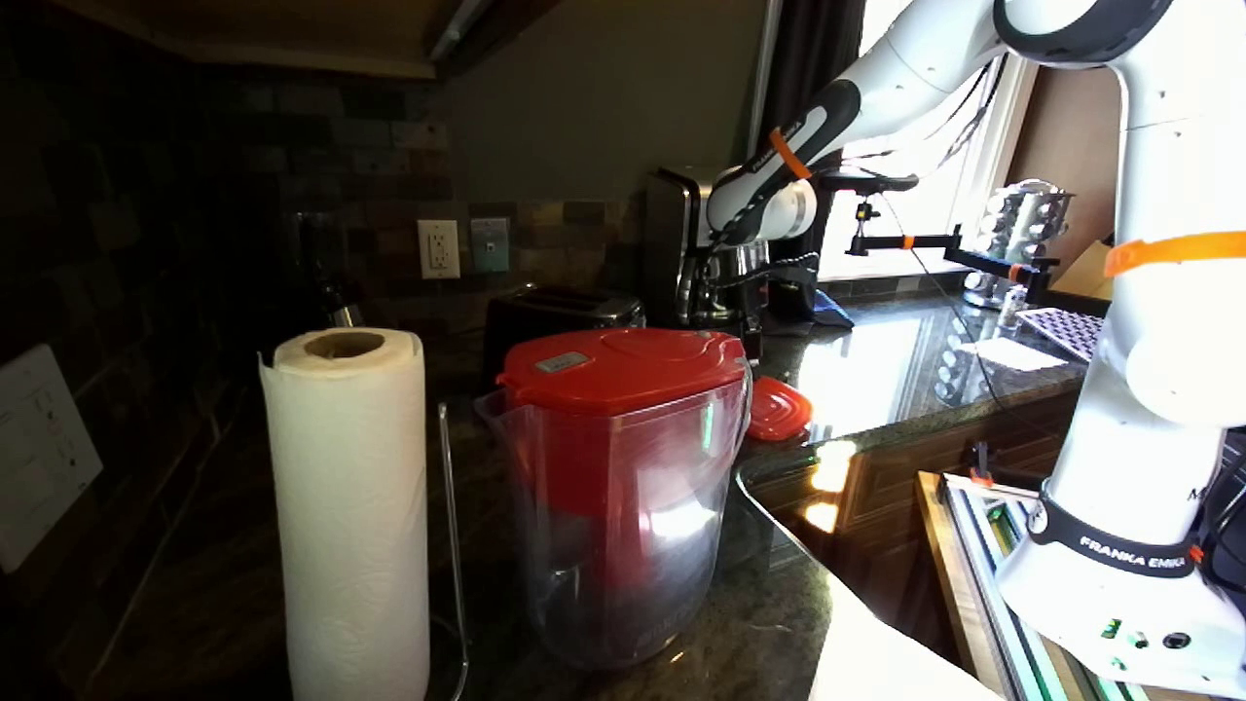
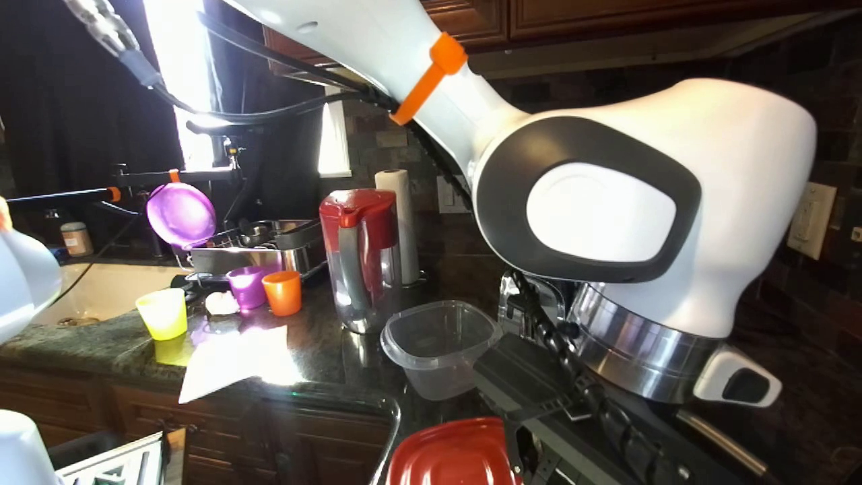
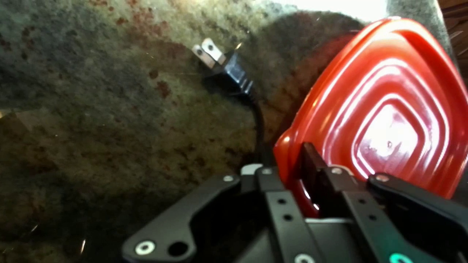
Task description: Put the red lid on the clear bowl.
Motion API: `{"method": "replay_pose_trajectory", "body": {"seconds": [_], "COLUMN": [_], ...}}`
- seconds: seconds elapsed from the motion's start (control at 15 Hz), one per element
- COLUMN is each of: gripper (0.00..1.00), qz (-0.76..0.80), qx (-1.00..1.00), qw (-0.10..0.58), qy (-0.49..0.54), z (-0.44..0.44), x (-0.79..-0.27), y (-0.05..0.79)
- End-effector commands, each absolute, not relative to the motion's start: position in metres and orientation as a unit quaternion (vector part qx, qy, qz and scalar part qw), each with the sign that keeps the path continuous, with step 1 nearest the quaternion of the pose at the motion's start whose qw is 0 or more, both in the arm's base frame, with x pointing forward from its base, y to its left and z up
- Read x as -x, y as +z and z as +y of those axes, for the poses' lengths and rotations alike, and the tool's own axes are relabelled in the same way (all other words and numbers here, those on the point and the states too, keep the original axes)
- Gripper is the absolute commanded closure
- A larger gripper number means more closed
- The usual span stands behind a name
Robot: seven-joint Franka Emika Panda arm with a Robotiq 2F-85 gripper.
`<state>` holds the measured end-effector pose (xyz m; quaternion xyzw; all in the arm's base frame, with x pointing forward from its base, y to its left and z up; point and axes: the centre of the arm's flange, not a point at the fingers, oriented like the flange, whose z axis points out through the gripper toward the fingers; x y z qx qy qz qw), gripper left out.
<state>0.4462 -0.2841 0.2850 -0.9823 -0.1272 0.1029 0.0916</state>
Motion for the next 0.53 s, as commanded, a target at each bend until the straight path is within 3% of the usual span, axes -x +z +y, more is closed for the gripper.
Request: {"method": "replay_pose_trajectory", "body": {"seconds": [0.0,0.47], "gripper": [0.94,0.94], "qz": [-0.128,-0.16], "qx": [0.979,0.97], "qw": [0.125,0.144], "qy": [0.102,0.113], "z": [-0.281,-0.276], "x": [-0.442,-0.435], "y": [0.299,0.313]}}
